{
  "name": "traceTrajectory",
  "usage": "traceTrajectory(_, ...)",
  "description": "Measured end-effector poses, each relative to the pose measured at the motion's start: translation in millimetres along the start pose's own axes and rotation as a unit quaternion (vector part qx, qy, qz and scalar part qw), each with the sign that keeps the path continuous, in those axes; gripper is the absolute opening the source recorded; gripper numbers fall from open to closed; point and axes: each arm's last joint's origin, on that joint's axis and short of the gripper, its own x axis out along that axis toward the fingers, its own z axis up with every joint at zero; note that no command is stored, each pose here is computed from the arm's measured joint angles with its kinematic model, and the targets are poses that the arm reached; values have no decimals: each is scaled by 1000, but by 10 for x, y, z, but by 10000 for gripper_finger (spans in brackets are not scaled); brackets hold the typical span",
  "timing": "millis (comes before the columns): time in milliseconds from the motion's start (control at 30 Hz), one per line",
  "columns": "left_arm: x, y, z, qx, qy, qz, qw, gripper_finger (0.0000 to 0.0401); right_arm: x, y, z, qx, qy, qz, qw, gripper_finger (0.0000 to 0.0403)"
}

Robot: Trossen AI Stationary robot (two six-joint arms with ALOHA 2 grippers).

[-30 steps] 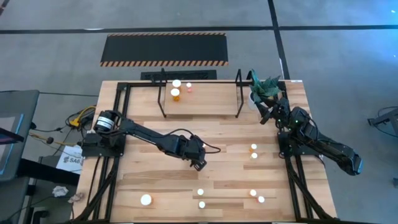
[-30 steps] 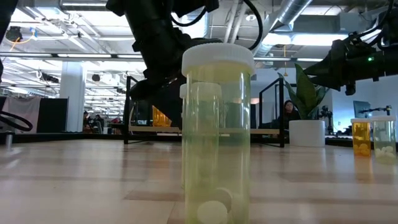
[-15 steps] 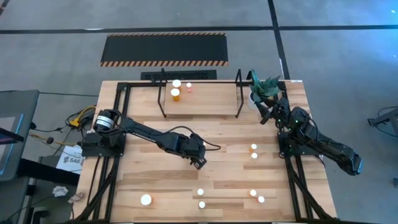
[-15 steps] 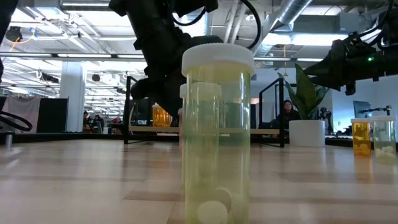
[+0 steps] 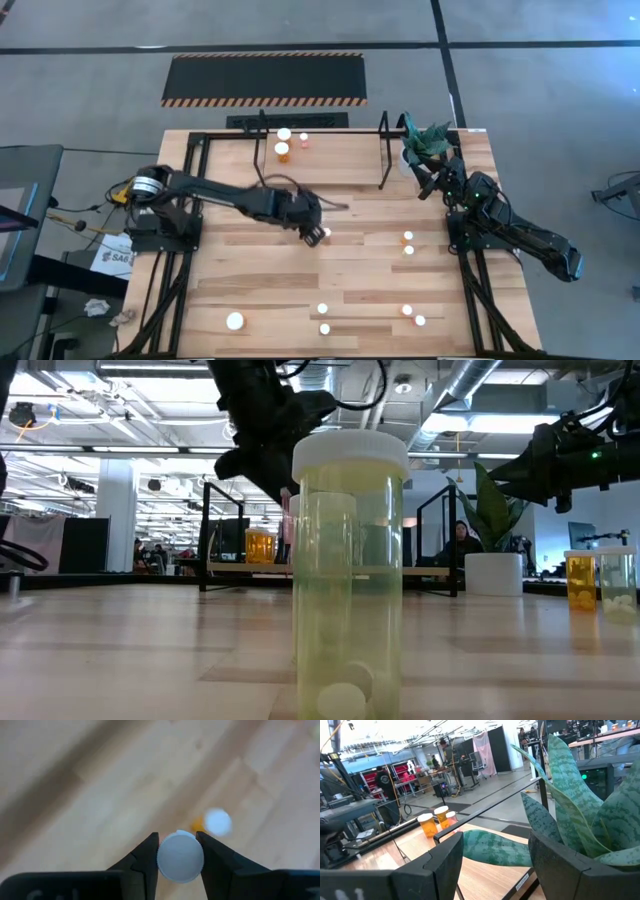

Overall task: Pick and place medicine bottles onto shelf by color
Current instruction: Put the top red pill bottle on the shelf aligned with the other red pill bottle

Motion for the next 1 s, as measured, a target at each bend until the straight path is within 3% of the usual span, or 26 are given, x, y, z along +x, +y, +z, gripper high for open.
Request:
traceTrajectory(500, 55, 918, 760, -43, -62, 28, 997, 100, 0, 0, 0, 0, 0, 0, 1000, 249)
traceTrajectory(700, 196, 1022, 1050, -42, -54, 50, 996, 100, 0, 0, 1, 0, 0, 0, 1000, 249)
traceTrajectory(867, 309, 1040, 1273, -26, -7, 82, 996, 100, 0, 0, 0, 0, 0, 0, 1000, 249)
traceTrajectory(1000, 312, 1038, 1352, -20, -11, 111, 994, 100, 0, 0, 0, 0, 0, 0, 1000, 249)
